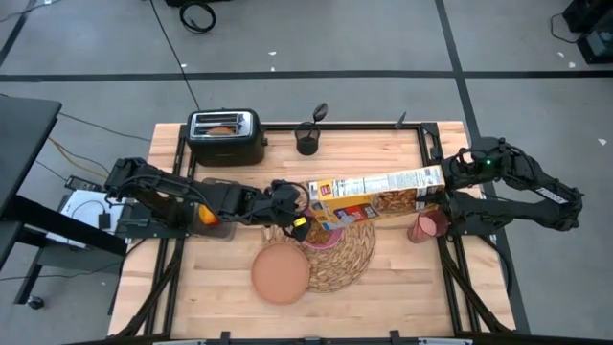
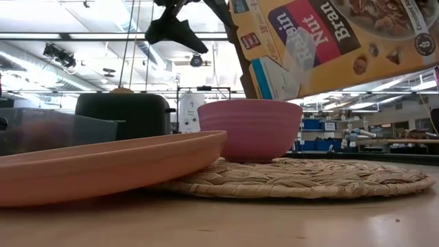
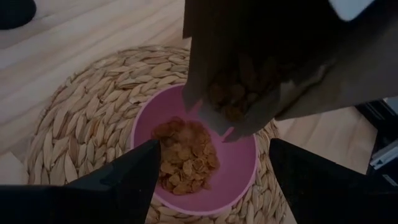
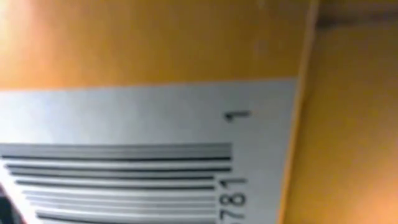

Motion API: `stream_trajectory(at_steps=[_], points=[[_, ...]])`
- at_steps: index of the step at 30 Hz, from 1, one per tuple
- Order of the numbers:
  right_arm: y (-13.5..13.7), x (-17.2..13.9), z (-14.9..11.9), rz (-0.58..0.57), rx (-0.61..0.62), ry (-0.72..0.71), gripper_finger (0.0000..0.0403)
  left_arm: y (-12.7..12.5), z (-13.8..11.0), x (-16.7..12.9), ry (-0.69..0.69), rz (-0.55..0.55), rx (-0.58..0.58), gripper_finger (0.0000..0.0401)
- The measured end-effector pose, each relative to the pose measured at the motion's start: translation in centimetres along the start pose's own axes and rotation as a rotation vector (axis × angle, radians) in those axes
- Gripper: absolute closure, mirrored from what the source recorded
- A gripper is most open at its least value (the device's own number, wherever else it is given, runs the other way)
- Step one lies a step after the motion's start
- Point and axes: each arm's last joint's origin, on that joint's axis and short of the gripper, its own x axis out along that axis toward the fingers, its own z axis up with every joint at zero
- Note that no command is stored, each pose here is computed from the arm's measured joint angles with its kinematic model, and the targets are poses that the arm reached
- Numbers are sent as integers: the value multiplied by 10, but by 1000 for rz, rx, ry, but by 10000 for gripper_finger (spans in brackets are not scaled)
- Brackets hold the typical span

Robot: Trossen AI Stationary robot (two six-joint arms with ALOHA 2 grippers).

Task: Arrange a breakfast setting
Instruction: Pour the cereal from the yellow cereal box into the pink bowl

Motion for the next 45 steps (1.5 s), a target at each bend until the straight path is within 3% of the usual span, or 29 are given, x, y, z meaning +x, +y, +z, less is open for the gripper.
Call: stream_trajectory(at_steps=[16, 39, 45], points=[[0, 4, 2, 50, -155, -4, 147, -2, -4, 0, 120, -75, -25, 95], [-5, 15, 6, 76, -195, 35, 148, 4, 0, 2, 164, -74, -62, 95], [-3, 8, 19, 56, -196, 34, 148, 7, 4, 4, 157, -67, -59, 95]])
